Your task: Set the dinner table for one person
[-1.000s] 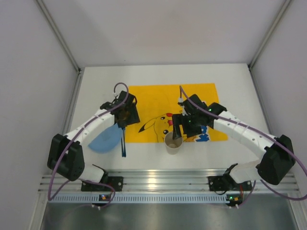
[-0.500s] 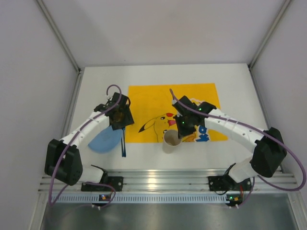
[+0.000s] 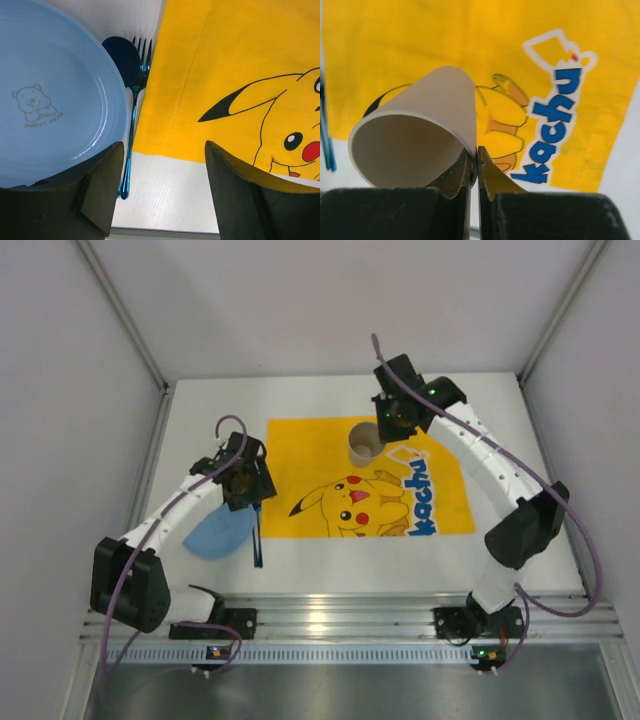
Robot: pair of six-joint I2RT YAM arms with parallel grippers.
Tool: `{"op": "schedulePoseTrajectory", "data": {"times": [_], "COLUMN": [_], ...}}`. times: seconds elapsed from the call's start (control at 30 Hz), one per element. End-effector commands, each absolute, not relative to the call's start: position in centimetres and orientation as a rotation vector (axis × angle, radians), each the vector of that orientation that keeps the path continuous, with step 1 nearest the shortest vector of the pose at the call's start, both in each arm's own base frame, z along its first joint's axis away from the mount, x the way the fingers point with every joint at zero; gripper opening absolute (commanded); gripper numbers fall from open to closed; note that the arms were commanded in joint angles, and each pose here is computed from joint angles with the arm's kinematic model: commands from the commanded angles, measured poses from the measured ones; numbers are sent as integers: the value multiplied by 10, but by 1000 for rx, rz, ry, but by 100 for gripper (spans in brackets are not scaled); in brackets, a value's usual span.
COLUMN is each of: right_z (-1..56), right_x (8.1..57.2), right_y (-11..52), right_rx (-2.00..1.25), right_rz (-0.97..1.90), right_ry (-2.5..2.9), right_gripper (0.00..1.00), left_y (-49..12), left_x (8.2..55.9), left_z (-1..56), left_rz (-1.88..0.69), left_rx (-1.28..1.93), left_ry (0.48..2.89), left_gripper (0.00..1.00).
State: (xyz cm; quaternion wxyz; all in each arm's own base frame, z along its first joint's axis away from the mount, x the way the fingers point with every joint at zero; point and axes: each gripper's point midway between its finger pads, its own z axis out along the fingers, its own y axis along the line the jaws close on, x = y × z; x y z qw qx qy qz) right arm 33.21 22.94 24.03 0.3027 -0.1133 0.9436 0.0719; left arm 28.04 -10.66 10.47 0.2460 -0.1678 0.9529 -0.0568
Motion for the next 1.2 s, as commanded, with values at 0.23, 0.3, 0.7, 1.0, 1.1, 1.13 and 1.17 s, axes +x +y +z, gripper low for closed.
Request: {"op": "schedulePoseTrajectory", "data": {"times": [0.23, 0.3, 0.7, 1.0, 1.1, 1.13, 1.17], "right_z": [229, 212, 160, 140, 141, 144, 150], "right_x": [454, 470, 512, 492, 488, 489, 488], "right_y": [78, 62, 21, 38, 40, 41, 41], "right_rx": [228, 288, 453, 440, 437, 434, 434], "right_rz": [-83, -116, -140, -9, 10, 14, 17], "right_ry": [2462, 2483, 2514, 2585, 2595, 2589, 2577], "right_gripper": [0, 0, 0, 20, 72, 78, 84], "left_y": [-77, -74, -72, -70, -68, -68, -67], "left_x": [284, 283, 281, 283, 282, 281, 280], "left_z": [119, 118, 110, 109, 105, 100, 97], "left_rz": [-129, -124, -99, -83, -59, -46, -34], "left_rx": [-513, -513, -524, -513, -510, -509, -509], "left_ry": [2559, 2565, 2605, 2601, 2619, 2639, 2650], "left_gripper": [73, 73, 72, 72, 72, 72, 71]}}
